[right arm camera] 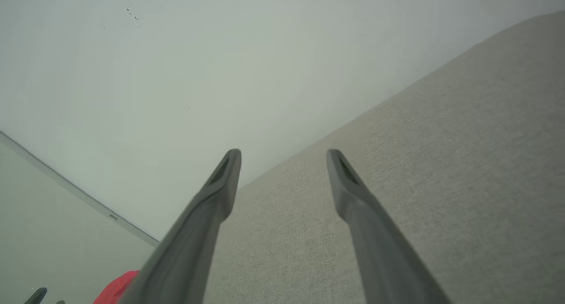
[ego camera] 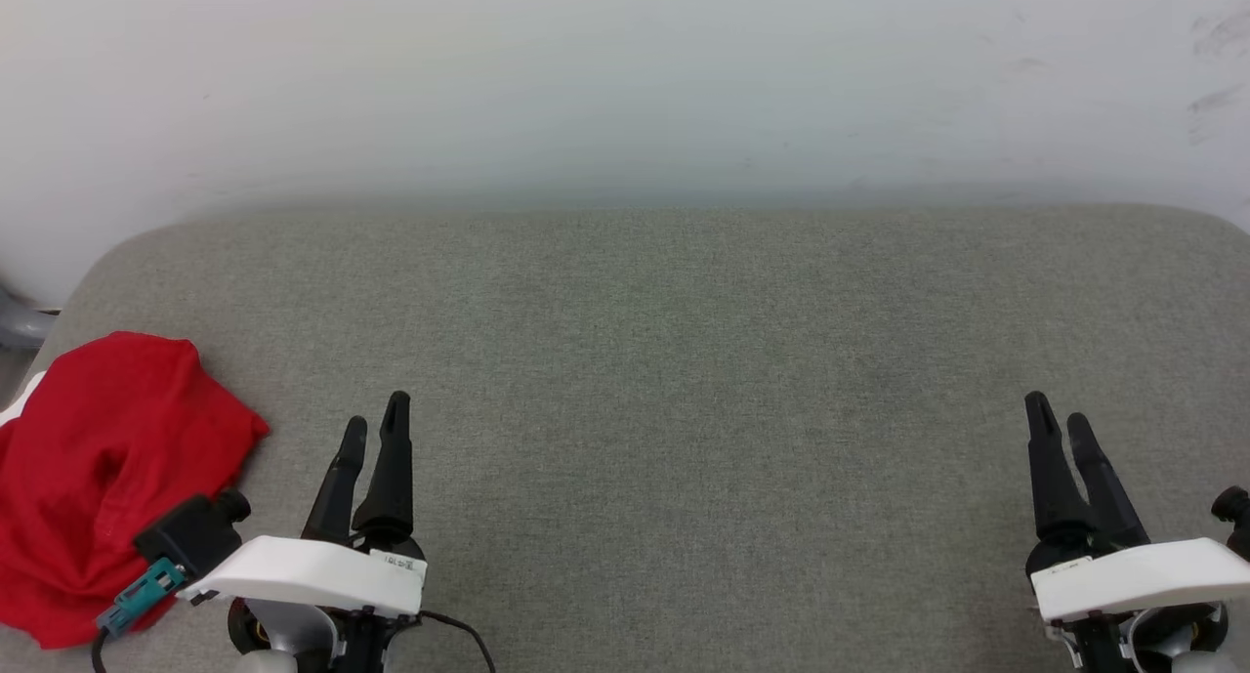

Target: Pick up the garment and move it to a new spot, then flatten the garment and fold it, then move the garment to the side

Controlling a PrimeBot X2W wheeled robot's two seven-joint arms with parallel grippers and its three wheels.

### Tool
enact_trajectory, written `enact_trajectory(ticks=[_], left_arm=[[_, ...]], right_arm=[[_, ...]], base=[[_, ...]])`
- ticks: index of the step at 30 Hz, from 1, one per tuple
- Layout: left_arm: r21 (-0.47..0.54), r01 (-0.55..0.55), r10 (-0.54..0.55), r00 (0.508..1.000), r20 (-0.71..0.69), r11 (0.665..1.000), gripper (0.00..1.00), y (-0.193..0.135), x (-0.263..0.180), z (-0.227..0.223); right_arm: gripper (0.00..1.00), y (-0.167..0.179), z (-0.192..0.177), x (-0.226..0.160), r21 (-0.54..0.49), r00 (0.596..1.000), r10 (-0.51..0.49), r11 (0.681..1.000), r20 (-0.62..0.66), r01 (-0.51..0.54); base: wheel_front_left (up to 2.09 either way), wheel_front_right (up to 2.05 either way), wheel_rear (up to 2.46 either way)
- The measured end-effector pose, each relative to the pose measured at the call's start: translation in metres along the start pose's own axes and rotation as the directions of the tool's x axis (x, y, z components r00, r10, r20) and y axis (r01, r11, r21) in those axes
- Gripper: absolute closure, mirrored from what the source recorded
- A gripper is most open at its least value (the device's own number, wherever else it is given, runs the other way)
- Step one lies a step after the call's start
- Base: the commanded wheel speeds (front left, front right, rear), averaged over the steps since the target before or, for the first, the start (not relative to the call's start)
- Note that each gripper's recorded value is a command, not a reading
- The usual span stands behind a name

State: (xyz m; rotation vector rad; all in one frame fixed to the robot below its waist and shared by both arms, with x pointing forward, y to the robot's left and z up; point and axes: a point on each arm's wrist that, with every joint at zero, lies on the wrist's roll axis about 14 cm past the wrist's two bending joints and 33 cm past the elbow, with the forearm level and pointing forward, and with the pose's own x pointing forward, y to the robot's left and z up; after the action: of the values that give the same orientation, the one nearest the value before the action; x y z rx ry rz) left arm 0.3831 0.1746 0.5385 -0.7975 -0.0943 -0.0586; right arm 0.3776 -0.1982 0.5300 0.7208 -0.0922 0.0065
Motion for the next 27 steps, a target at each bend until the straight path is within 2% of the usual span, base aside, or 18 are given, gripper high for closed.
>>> enact_trajectory(ticks=[9,27], left_arm=[[0.143,0.012,-0.014,1.0,0.013,0.99,0.0,-0.004,0.0,0.002],[0.387,0.028,-0.044,0.998,0.034,0.921,0.0,-0.007,-0.004,0.007]], right_arm=[[0.0,0.005,0.004,0.001,-0.172,1.0,0.021,0.985,0.005,-0.019],[0.0,0.011,0.006,-0.002,-0.402,0.999,0.039,0.915,-0.024,-0.045]], base=[[0.0,0.0,0.0],[0.0,0.0,0.0]])
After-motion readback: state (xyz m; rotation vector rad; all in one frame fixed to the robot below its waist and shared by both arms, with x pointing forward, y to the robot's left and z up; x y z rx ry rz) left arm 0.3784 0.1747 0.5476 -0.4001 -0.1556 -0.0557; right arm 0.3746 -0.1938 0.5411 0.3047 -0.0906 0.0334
